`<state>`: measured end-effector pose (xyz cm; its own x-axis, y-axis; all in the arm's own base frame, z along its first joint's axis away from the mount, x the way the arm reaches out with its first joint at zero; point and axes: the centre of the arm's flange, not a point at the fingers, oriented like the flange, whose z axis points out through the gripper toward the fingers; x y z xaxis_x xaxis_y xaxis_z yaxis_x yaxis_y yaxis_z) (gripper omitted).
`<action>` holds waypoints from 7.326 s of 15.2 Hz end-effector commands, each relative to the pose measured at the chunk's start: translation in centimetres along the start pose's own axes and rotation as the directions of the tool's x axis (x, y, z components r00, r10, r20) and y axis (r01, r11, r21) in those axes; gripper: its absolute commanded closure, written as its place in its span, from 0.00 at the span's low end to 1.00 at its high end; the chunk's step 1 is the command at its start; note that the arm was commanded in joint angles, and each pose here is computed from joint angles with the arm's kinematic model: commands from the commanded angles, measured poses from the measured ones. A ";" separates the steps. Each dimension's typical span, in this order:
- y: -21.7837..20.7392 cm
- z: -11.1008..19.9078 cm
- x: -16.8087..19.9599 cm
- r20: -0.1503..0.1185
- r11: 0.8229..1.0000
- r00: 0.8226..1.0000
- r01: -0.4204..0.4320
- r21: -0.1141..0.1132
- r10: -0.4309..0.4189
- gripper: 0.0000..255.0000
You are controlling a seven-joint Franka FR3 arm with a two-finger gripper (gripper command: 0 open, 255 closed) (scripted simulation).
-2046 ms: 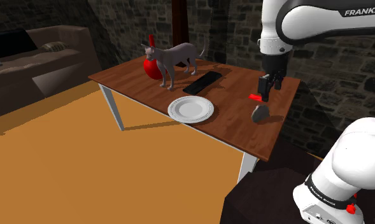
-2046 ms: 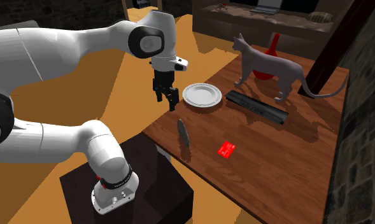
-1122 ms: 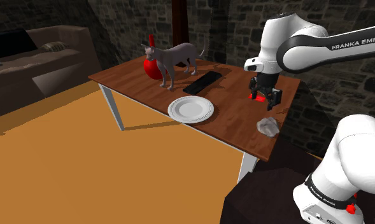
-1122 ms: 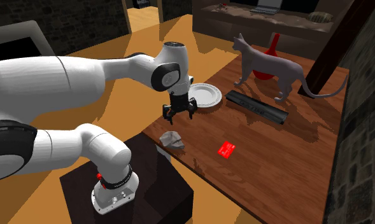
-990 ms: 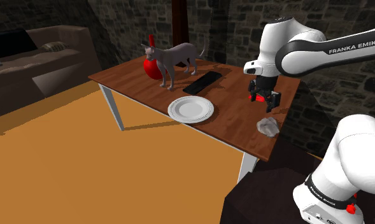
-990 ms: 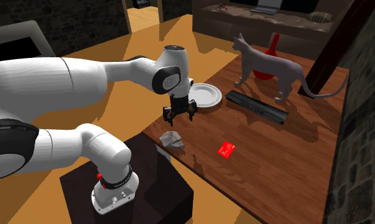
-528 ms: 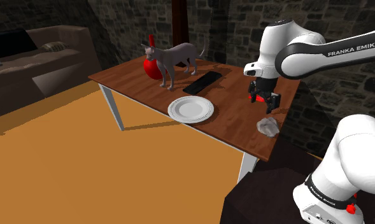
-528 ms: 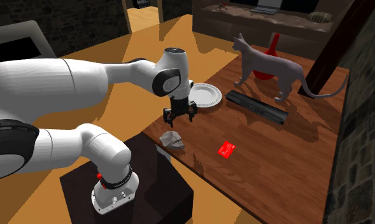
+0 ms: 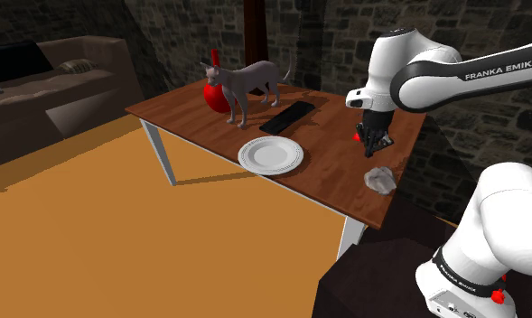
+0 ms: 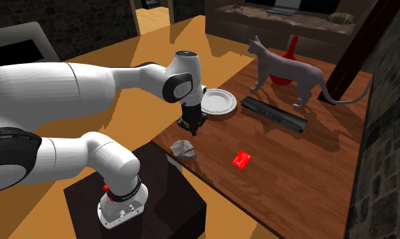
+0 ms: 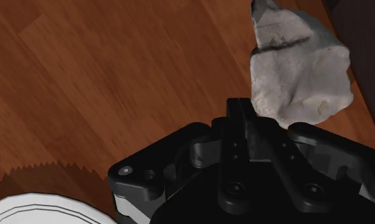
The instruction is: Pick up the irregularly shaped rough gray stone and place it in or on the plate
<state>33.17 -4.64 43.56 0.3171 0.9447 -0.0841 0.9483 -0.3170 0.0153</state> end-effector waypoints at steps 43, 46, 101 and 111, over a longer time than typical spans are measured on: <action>-5.1 4.9 -8.2 -0.135 0.969 0.960 0.237 -0.068 -0.244 1.00; -5.1 3.3 -8.3 -0.135 0.969 0.960 0.237 -0.068 -0.244 1.00; 23.4 4.7 18.9 -0.135 0.969 0.960 0.237 -0.068 -0.244 1.00; 23.4 4.7 18.9 -0.135 0.969 0.960 0.237 -0.068 -0.244 0.00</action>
<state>61.31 5.44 37.66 0.0743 0.9960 0.0499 0.9950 -0.0774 0.0628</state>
